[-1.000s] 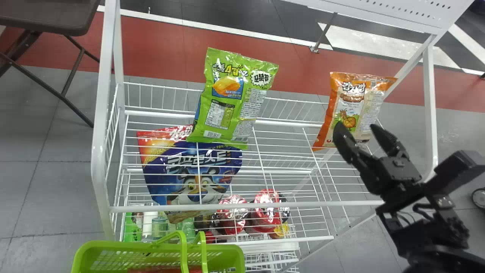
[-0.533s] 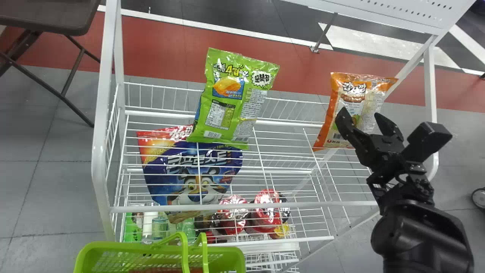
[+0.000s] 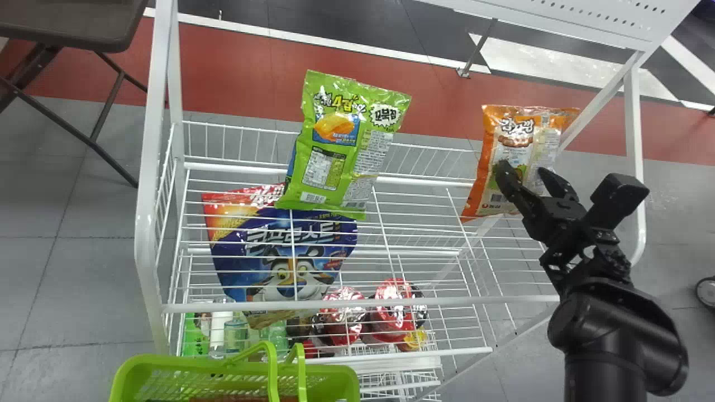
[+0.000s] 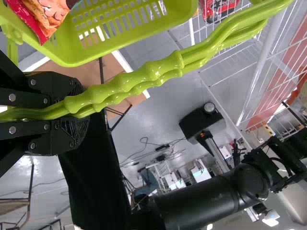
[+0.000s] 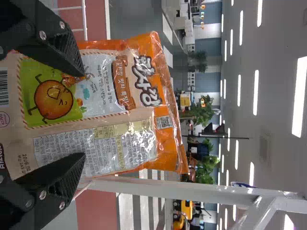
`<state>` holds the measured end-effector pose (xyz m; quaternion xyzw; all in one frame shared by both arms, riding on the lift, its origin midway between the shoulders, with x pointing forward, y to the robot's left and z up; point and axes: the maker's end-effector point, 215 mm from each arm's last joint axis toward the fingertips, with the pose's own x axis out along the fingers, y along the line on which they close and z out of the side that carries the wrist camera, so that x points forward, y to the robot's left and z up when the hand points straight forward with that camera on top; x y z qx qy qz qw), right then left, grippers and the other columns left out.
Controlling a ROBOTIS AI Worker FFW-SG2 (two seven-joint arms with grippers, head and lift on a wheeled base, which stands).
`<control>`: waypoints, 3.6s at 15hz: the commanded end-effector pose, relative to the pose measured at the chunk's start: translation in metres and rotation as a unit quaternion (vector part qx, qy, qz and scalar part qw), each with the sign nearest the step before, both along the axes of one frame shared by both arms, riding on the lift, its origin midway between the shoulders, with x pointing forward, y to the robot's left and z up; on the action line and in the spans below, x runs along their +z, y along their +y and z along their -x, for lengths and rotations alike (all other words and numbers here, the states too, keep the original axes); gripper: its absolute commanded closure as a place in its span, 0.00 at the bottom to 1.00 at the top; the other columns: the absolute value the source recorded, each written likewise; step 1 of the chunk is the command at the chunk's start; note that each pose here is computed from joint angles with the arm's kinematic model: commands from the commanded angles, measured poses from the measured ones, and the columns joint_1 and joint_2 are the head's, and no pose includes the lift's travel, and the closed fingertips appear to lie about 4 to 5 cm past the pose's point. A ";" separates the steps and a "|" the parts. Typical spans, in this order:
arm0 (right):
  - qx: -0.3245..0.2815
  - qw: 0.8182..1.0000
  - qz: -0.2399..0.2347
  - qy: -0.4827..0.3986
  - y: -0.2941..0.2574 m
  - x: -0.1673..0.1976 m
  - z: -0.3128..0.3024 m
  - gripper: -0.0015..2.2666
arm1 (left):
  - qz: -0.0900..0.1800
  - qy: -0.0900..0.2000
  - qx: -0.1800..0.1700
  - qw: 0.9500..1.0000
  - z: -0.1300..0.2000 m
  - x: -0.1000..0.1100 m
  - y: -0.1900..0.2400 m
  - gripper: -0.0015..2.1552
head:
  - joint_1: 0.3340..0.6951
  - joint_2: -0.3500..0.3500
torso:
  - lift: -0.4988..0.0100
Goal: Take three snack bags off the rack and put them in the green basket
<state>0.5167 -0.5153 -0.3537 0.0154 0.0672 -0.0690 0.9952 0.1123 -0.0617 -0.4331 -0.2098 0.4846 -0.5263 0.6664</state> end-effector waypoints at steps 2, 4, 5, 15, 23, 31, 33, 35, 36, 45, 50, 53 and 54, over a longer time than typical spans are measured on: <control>0.015 1.000 -0.003 0.006 0.009 -0.004 -0.001 0.99 | -0.002 0.000 -0.001 1.000 0.000 -0.001 0.002 0.72 | 1.00 0.00 | 0.93; 0.016 1.000 -0.003 0.005 0.007 -0.001 -0.002 0.99 | -0.001 0.000 -0.001 1.000 0.000 -0.001 0.001 0.72 | 1.00 0.00 | 0.93; 0.015 1.000 -0.002 0.003 0.001 0.003 -0.002 0.99 | -0.001 0.000 -0.001 1.000 0.001 -0.001 0.001 0.72 | 1.00 0.00 | 0.93; 0.049 0.997 -0.042 -0.036 0.036 0.033 0.070 0.99 | -0.006 0.002 -0.003 1.000 0.004 -0.003 0.001 0.72 | 1.00 0.00 | 0.93; 0.186 0.955 -0.218 0.080 0.163 0.063 0.173 0.99 | -0.006 -0.003 -0.006 1.000 0.006 -0.003 -0.004 0.72 | 1.00 0.00 | 0.93; 0.304 0.826 -0.396 0.261 0.282 0.023 0.271 0.99 | 0.000 -0.015 0.002 1.000 0.000 0.002 -0.007 0.72 | 1.00 0.00 | 0.93; 0.303 0.805 -0.422 0.286 0.293 0.002 0.284 0.99 | 0.005 -0.017 0.002 1.000 -0.001 0.006 -0.007 0.72 | 1.00 0.00 | 0.93; 0.300 0.775 -0.455 0.320 0.311 -0.028 0.300 0.99 | 0.007 -0.021 0.003 1.000 -0.002 0.010 -0.007 0.72 | 1.00 0.00 | 0.93; 0.301 0.762 -0.464 0.338 0.320 -0.041 0.309 0.99 | 0.007 -0.022 0.003 1.000 -0.003 0.010 -0.007 0.72 | 1.00 0.00 | 0.93; 0.240 0.762 -0.386 0.462 0.326 -0.172 0.343 0.99 | 0.015 -0.030 0.005 0.999 -0.007 0.020 -0.005 0.72 | 1.00 0.00 | 0.93; 0.254 0.850 -0.298 0.352 0.316 -0.173 0.281 0.99 | 0.016 -0.030 0.005 0.999 -0.006 0.020 -0.006 0.72 | 1.00 0.00 | 0.93; 0.288 0.838 -0.304 0.350 0.347 -0.174 0.286 0.96 | 0.014 -0.028 0.007 0.999 -0.007 0.018 -0.005 0.72 | 1.00 0.00 | 0.93; 0.300 0.829 -0.307 0.357 0.355 -0.174 0.291 0.82 | 0.014 -0.029 0.007 0.999 -0.007 0.018 -0.005 0.72 | 1.00 0.00 | 0.93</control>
